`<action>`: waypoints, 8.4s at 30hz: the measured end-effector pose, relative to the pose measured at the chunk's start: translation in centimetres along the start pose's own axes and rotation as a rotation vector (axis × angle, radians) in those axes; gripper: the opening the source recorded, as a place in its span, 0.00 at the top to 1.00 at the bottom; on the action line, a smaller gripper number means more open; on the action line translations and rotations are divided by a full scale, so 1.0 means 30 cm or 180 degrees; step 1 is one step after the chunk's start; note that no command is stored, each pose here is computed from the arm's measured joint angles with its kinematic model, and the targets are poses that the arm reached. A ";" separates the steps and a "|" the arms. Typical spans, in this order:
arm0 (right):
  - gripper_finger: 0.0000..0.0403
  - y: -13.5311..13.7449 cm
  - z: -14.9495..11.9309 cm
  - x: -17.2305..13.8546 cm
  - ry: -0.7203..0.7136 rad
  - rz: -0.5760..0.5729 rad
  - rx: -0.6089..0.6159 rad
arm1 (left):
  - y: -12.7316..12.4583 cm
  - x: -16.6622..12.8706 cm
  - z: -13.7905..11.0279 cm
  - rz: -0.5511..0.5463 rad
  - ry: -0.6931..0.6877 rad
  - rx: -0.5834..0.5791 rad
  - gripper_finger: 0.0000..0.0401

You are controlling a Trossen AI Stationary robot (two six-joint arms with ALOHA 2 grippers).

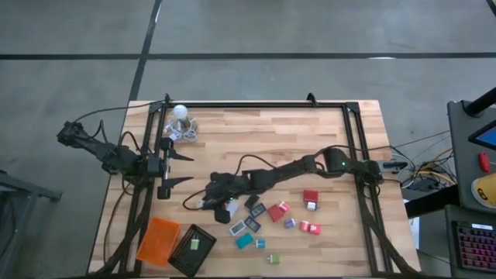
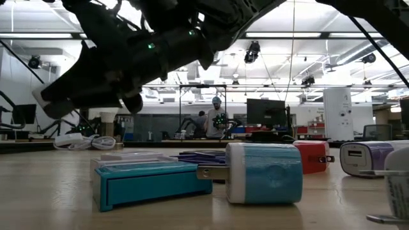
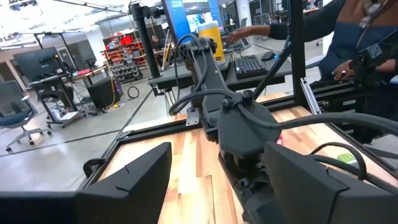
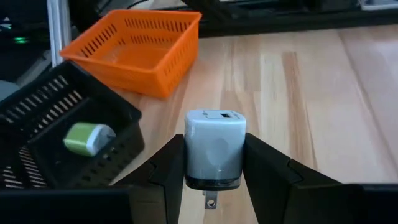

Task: Pick & Place Office items
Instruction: Put the top white charger adapter into the black basket

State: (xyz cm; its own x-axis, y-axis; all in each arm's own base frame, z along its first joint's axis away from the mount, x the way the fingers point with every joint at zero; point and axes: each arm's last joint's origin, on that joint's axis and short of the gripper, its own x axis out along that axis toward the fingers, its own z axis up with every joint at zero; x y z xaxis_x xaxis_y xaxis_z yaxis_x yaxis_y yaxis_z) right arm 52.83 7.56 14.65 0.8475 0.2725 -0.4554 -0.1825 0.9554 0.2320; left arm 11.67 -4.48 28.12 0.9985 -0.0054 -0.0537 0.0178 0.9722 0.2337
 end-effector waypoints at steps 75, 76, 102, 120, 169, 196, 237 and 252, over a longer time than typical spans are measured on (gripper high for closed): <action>0.50 -0.054 -0.175 -0.003 0.0124 -0.0244 0.0530 | -0.005 0.008 -0.004 -0.0006 0.0040 0.0021 0.35; 0.50 -0.054 -0.175 -0.003 0.0121 -0.0240 0.0527 | -0.005 0.008 -0.004 -0.0006 0.0040 0.0021 0.35; 0.50 0.048 0.073 -0.307 0.0198 0.0049 -0.0088 | -0.012 0.008 -0.035 -0.0056 0.0325 -0.0077 0.35; 0.50 0.057 -0.094 -0.632 -0.0573 -0.0530 0.0136 | -0.081 0.060 -0.194 -0.0240 0.1496 -0.0755 0.35; 0.50 0.039 -0.156 -0.681 -0.0867 -0.0875 0.0171 | -0.279 0.295 -0.498 -0.0593 0.2580 -0.0798 0.35; 0.50 0.039 -0.157 -0.680 -0.0861 -0.0875 0.0170 | -0.277 0.296 -0.490 -0.0621 0.2542 -0.0757 0.66; 0.50 0.038 -0.162 -0.679 -0.0820 -0.0894 0.0073 | -0.393 0.127 -0.167 -0.1573 0.2998 -0.2700 0.66; 0.50 0.037 -0.169 -0.680 -0.0804 -0.0897 0.0074 | -0.544 0.200 -0.257 -0.1373 0.3916 -0.2866 0.66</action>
State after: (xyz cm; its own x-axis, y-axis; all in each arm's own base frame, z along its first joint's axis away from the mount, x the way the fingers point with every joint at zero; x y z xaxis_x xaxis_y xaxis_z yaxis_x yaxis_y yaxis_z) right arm 32.82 3.63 19.84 0.9596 -0.0401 -0.2785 0.0843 0.9853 0.1487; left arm 16.99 -18.58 16.51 0.2691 -0.5559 -0.7865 -0.2040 0.7652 -0.6106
